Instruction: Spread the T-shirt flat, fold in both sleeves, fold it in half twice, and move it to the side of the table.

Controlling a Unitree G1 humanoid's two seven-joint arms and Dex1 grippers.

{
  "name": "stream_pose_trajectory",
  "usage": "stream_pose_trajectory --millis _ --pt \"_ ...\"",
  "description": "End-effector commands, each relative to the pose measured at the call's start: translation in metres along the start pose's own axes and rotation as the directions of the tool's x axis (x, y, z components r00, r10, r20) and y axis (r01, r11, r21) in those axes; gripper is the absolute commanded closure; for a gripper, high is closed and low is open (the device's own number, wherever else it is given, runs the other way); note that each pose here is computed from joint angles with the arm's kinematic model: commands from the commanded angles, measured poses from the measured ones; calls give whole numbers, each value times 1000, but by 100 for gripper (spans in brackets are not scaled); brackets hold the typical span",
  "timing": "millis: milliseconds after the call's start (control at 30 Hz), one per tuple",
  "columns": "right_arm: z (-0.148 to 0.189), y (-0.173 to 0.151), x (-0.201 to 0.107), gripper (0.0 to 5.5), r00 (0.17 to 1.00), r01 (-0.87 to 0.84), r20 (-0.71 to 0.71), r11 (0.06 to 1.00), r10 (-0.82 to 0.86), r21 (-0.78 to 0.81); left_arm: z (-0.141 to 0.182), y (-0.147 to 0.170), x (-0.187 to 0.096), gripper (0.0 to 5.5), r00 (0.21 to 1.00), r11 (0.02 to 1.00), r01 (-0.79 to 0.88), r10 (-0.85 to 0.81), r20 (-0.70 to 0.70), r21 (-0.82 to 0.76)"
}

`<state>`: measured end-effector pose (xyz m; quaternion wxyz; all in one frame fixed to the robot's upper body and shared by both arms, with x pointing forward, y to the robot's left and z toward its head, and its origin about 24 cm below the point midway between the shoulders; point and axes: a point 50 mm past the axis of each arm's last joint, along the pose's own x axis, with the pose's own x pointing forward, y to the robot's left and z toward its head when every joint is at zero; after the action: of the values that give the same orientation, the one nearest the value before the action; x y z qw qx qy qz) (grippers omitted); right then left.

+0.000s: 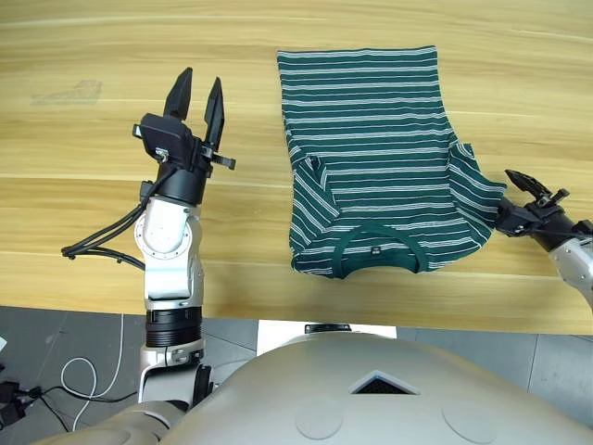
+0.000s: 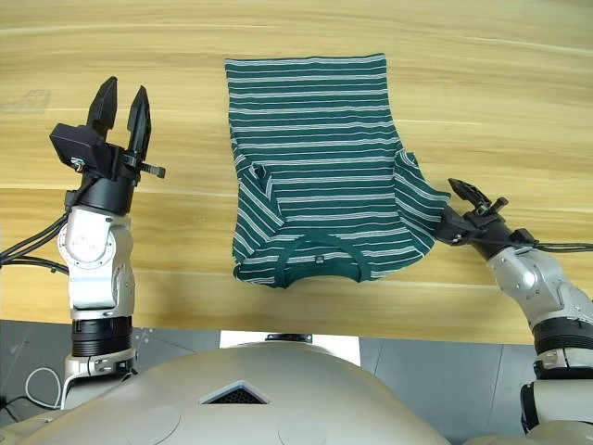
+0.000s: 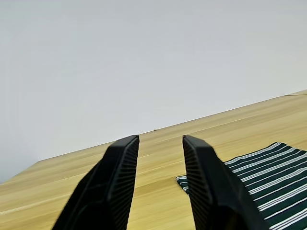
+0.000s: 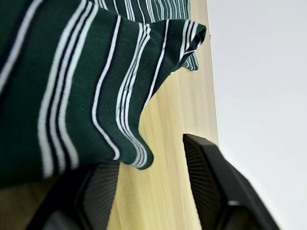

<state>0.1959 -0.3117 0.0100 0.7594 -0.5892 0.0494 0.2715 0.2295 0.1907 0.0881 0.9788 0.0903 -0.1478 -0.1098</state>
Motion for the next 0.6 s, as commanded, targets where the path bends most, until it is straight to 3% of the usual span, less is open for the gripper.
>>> stream_pose_trajectory --millis 33,367,600 --pt "1 19 0 389 996 -91 -6 996 91 1 0 -2 2 381 1000 1000 8 -8 -1 -14" --pt "0 20 4 543 997 -71 -18 997 72 19 -5 -3 -4 381 1000 1000 8 -8 -18 -28" --pt "10 6 7 548 998 50 36 995 -53 81 -10 -5 -6 381 999 999 13 -15 -31 -39"
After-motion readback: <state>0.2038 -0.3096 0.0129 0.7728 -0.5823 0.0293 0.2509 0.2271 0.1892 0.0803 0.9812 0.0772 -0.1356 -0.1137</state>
